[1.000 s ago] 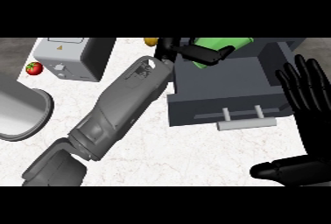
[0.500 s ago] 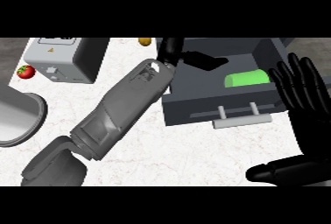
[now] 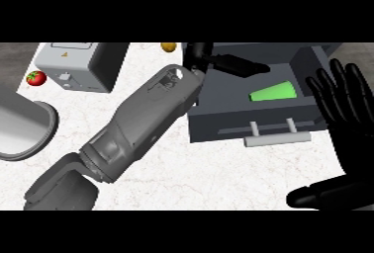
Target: Pick up the cup, place it into the drawer and close the drawer
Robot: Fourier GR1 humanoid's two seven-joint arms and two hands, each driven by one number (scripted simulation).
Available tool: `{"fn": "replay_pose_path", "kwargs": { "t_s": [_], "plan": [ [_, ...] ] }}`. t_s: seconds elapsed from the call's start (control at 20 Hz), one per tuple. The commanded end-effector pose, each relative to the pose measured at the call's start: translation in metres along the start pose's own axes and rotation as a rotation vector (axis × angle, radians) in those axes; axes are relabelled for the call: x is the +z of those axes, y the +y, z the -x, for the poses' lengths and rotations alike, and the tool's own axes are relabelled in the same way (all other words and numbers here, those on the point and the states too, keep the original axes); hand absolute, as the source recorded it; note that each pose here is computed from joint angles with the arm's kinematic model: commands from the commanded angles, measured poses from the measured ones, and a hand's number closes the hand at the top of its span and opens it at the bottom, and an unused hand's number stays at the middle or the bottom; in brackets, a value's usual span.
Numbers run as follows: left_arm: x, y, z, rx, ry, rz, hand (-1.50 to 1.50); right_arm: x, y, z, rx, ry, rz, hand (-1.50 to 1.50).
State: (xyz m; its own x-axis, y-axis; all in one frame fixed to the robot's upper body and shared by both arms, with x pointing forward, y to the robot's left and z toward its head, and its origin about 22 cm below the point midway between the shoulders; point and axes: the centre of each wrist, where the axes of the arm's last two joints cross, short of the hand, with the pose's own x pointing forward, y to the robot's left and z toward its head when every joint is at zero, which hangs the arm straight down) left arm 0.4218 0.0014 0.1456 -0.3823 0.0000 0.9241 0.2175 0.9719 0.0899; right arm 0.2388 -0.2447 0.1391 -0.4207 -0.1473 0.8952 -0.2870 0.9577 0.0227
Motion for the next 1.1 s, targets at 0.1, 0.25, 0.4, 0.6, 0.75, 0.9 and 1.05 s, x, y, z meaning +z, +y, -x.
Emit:
{"fn": "replay_pose_path", "kwargs": {
  "t_s": [0.1, 0.25, 0.4, 0.6, 0.75, 0.9, 1.05],
  "plan": [
    [-0.001, 0.004, -0.003, 0.161, -0.051, 0.006, -1.5, 0.008, -0.001, -0.009, -0.02, 0.028, 0.001, -1.5],
    [-0.008, 0.002, -0.018, 0.191, -0.017, -0.017, -1.5, 0.02, -0.007, -0.019, 0.029, 0.026, -0.055, 1.5],
    [-0.004, 0.029, -0.017, 0.209, -0.037, -0.071, -1.5, 0.02, -0.024, -0.018, 0.092, 0.052, -0.112, 1.5],
    [0.013, 0.067, -0.002, 0.236, -0.04, -0.128, -1.5, 0.031, -0.022, -0.036, 0.247, 0.085, -0.179, 1.5],
    [0.037, 0.078, 0.007, 0.244, -0.004, -0.145, -1.5, 0.018, -0.026, -0.025, 0.299, 0.105, -0.166, 1.5],
    [0.06, 0.096, 0.015, 0.26, 0.023, -0.171, -1.5, 0.02, -0.018, -0.021, 0.356, 0.14, -0.22, 1.5],
    [0.079, 0.143, 0.009, 0.234, -0.001, -0.212, -1.5, 0.037, -0.022, -0.016, 0.396, 0.202, -0.217, 1.5]
  ]
}}
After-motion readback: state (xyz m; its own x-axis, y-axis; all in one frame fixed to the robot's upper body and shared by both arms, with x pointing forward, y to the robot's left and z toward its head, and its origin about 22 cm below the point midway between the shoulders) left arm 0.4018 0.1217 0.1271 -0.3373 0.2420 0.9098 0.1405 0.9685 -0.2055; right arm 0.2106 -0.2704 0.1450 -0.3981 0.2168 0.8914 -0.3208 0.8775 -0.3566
